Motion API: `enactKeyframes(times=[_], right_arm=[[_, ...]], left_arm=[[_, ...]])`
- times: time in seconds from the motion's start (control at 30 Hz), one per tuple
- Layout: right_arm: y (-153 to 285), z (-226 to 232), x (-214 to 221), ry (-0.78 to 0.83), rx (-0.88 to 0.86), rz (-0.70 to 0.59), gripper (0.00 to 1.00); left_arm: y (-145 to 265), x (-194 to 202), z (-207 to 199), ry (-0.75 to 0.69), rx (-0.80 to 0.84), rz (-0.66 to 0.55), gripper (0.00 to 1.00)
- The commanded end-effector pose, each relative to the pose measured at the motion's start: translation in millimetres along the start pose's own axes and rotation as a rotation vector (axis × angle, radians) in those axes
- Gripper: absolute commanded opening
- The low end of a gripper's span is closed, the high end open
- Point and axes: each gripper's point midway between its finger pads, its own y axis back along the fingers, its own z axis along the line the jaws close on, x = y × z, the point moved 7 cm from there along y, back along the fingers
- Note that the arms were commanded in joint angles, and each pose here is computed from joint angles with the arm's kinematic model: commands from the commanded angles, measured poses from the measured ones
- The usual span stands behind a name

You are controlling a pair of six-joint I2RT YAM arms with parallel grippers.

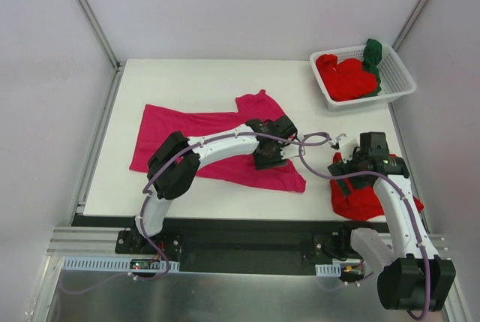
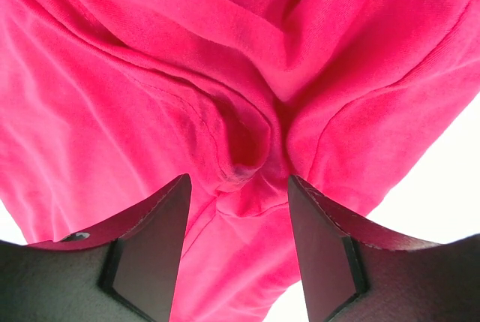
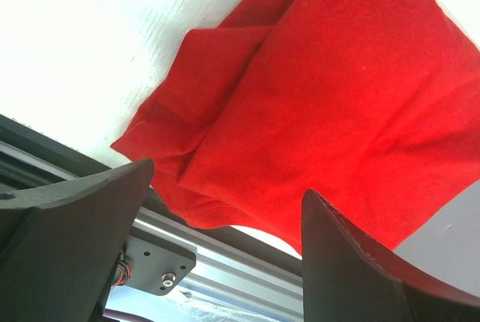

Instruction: Fold and stack the t-shirts

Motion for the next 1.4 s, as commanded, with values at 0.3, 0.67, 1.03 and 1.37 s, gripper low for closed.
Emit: enactKeyframes(times=[0.3,0.67,1.03,1.37], right_arm=[[-1,2,-3,-0.012,-0.012,-0.024,0.86],[-2,1,-4,-0.01,-0.01,-0.021,0.86],[-2,1,-4,-0.01,-0.011,-0.016,0.86],[-1,-1,-7,-0.009,-0.011,-0.016,0.86]], left_arm=[[-1,3,14,-0.037,-0.025,0.017,0.53],[-14,9,14,-0.026,0.0,0.039,0.47],[-13,10,14,-0.035,-0.001,0.037,0.05],[10,8,32,-0.039,-0.084,0.015,0.0]])
